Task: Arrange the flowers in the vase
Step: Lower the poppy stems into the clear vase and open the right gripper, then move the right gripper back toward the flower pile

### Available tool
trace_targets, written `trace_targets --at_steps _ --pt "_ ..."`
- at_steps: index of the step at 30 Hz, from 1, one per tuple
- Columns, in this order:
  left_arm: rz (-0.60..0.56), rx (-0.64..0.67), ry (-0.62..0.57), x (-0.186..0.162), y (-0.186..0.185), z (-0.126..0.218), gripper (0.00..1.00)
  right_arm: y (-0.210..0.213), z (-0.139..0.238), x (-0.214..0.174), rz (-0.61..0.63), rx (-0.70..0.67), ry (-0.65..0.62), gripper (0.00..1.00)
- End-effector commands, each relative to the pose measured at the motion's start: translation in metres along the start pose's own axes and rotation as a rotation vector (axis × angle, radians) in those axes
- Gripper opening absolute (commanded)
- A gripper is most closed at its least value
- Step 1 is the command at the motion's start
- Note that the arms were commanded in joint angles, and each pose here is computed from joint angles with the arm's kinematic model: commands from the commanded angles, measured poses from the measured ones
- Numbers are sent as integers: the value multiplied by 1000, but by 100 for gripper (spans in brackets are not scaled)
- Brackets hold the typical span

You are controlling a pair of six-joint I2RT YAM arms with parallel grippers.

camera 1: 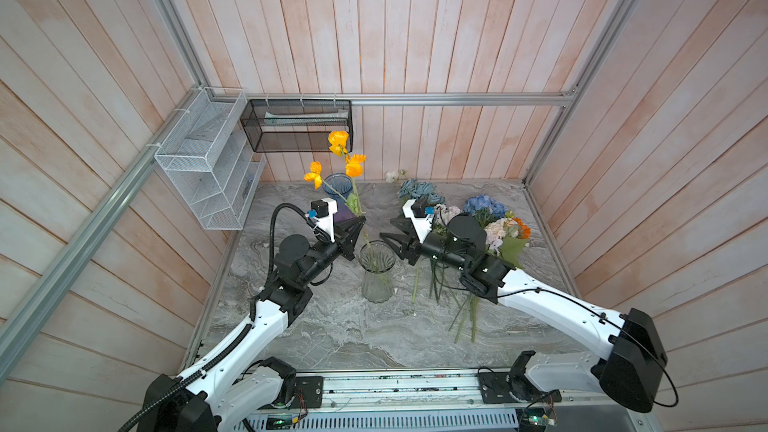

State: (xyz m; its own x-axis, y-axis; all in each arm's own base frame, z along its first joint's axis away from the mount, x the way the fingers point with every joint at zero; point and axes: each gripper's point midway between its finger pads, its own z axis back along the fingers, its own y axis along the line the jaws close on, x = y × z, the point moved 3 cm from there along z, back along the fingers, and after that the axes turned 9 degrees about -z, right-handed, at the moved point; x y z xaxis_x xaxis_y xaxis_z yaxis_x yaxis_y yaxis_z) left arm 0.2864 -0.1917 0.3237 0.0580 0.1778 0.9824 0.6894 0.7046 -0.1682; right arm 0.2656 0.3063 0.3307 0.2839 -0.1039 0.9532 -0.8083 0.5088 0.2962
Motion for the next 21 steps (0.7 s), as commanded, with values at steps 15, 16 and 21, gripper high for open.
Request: trace_targets --at_steps 15,16,21 --pt "-105 126 82 -51 -5 -7 45 -136 45 -61 -479 -534 32 49" --pt "-100 130 82 -50 -5 -6 58 -136 44 -68 -494 -527 54 48" --pt "-70 138 63 -40 -6 0 100 -130 33 -110 -595 -506 183 45"
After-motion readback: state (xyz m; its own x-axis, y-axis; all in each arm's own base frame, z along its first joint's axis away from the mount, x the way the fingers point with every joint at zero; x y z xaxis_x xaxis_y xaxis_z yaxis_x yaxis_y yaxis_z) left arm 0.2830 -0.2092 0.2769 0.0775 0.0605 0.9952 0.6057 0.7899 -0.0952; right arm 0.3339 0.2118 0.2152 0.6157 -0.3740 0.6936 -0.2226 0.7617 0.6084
